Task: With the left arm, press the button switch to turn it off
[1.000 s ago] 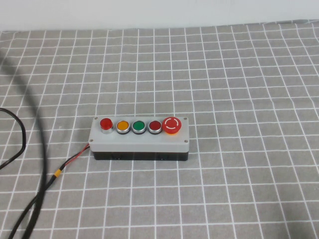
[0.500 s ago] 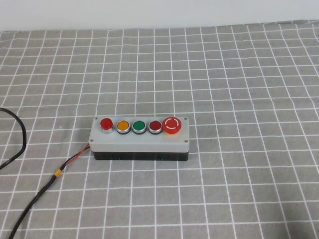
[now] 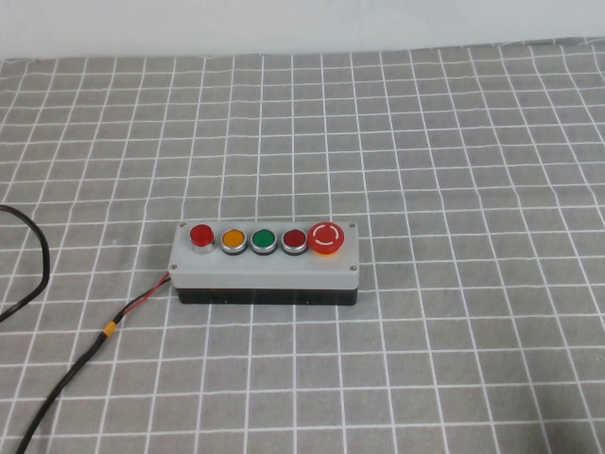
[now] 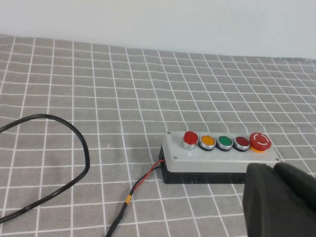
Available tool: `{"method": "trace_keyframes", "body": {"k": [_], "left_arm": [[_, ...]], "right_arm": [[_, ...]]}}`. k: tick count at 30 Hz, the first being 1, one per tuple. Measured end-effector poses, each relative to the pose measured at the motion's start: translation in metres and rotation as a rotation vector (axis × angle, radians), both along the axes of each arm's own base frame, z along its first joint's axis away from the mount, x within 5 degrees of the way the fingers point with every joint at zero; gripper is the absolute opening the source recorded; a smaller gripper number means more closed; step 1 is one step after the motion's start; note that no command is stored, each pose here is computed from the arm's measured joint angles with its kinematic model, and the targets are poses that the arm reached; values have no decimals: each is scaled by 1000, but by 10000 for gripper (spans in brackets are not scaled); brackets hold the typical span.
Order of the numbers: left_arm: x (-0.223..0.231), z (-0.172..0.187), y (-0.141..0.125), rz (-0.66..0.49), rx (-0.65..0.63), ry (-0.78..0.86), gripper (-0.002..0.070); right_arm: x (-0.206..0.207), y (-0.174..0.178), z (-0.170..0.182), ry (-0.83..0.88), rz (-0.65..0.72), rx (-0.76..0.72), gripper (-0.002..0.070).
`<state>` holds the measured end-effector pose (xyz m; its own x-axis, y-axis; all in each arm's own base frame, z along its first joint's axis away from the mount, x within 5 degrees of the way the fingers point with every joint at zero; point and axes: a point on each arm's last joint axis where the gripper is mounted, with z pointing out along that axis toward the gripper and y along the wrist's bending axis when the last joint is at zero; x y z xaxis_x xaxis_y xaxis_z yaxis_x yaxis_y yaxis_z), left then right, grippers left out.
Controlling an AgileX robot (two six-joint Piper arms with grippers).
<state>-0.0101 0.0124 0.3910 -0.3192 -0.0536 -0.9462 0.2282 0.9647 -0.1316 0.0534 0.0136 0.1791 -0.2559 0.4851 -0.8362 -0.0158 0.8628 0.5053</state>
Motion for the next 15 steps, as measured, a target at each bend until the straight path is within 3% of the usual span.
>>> {"method": "trace_keyframes", "body": {"k": [8,15], "left_arm": [[0,1,1,10,5,-9,-3],[15,-3,2,58,60,-109,-3]], "right_arm": [[0,0,0,0,0,0,-18],[0,0,0,0,0,0,-18]]}}
